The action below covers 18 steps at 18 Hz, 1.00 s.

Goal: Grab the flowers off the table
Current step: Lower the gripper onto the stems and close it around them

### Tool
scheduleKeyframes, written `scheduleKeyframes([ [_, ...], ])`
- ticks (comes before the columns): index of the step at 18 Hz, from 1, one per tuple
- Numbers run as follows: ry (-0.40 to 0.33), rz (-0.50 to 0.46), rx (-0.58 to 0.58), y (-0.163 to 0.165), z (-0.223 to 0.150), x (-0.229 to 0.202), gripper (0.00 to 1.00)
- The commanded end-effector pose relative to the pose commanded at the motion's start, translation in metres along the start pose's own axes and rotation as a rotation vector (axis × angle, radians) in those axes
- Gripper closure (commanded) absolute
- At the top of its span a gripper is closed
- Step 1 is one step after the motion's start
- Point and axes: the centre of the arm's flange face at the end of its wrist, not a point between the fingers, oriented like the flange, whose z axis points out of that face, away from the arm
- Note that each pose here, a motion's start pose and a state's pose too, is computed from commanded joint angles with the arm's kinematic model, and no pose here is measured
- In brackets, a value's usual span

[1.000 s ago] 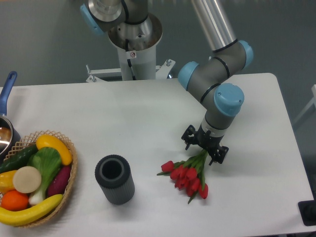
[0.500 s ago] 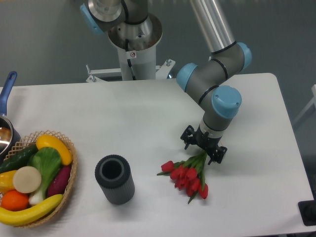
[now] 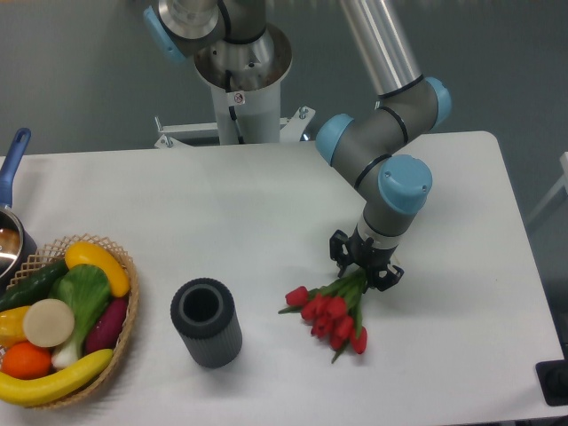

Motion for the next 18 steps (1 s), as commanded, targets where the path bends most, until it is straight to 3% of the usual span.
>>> scheduleKeyframes([
  [8,-0.012,-0.01,0.004,0.0,-0.007,-0.002,0.69],
  [12,-0.021,-0.01,0.01,-0.001,-0.014,-0.004,0.69],
  [18,-0.102,0.008,0.054,-0.011,-0.075,0.006,0.69],
])
